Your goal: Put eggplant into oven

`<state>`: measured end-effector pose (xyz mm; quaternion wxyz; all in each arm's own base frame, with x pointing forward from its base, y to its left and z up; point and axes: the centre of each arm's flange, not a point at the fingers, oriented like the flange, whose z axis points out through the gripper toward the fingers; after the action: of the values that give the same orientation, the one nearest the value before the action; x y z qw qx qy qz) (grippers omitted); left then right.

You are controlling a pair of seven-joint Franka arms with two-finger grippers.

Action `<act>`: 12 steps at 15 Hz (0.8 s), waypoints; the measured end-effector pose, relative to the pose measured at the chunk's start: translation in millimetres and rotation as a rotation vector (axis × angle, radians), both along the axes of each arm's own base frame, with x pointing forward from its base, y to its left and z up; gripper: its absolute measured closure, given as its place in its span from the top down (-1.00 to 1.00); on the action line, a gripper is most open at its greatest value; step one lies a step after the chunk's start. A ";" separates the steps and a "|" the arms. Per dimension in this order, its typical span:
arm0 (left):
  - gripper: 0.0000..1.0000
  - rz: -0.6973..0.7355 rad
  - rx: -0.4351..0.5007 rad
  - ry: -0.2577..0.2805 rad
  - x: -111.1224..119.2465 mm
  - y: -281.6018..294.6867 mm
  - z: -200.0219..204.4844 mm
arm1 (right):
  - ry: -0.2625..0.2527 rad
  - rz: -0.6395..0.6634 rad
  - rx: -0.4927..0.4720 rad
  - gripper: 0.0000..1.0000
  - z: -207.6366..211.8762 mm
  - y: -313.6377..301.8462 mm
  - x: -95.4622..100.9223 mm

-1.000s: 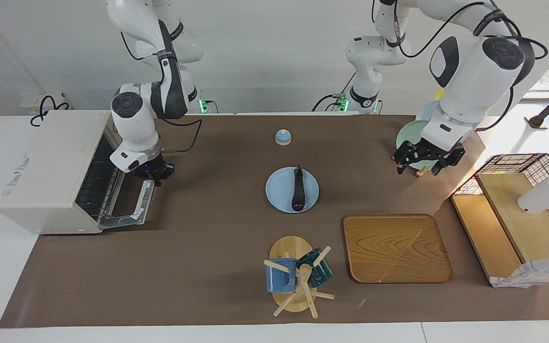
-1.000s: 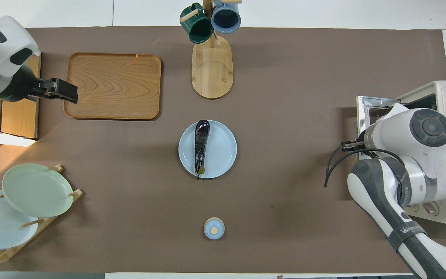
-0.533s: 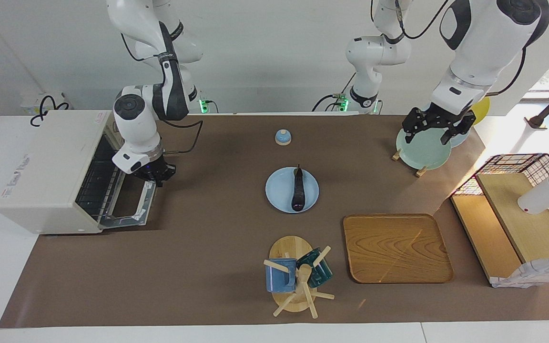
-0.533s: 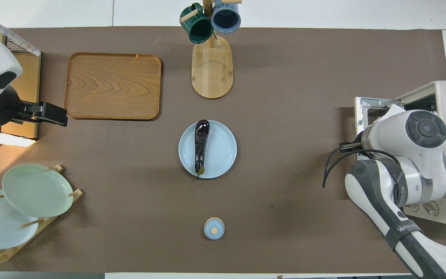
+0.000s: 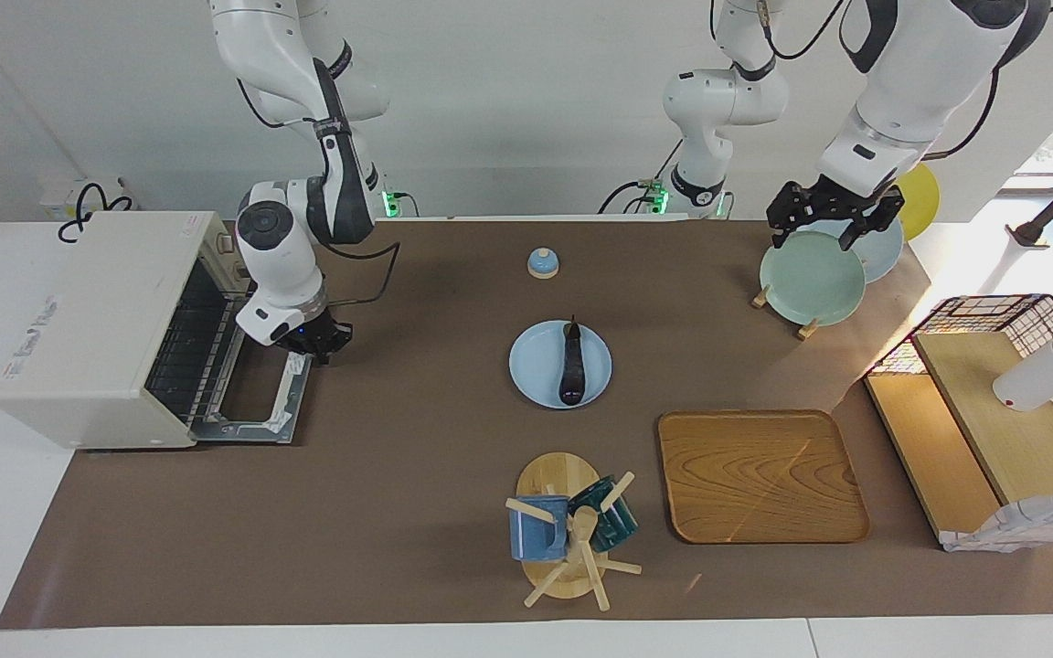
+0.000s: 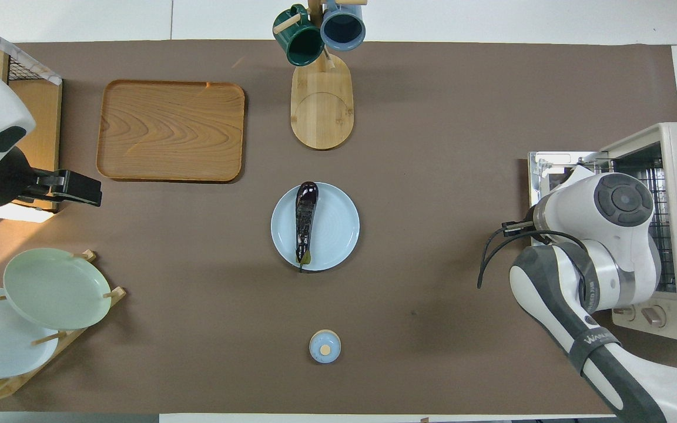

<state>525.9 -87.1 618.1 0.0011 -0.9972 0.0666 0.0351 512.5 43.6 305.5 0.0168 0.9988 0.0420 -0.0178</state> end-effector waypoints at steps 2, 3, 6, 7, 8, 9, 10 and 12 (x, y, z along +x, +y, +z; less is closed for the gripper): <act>1.00 0.001 0.000 0.006 0.9 1.6 -2.0 | -0.021 0.035 0.038 -0.98 10.5 39.3 3.5; 1.00 0.000 0.001 0.009 1.6 1.5 -3.4 | -0.043 0.054 0.057 -0.98 21.3 70.5 5.9; 1.00 -0.003 0.001 0.011 2.1 0.4 -4.5 | -0.094 0.071 0.088 -0.98 62.2 169.2 5.0; 1.00 -0.003 0.001 0.011 2.0 0.1 -4.6 | -0.108 0.077 0.099 -0.97 77.7 202.5 2.0; 1.00 -0.004 0.001 0.011 2.0 -0.2 -4.6 | -0.118 0.070 0.111 -0.89 93.5 234.8 -1.1; 1.00 -0.004 0.001 0.011 1.9 -0.4 -4.6 | -0.123 0.044 0.122 -0.89 109.1 266.4 -3.7; 1.00 -0.005 -0.002 0.011 1.8 -0.9 -4.6 | -0.120 0.006 0.130 -0.81 123.6 299.1 -5.0; 1.00 -0.005 -0.017 0.013 1.5 -2.8 -4.5 | -0.104 -0.063 0.135 -0.39 139.4 369.3 -3.7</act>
<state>527.5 -89.9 613.5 -0.0078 -0.9967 0.0693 0.0412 508.8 412.8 444.9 -0.0489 0.9981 0.0109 0.0362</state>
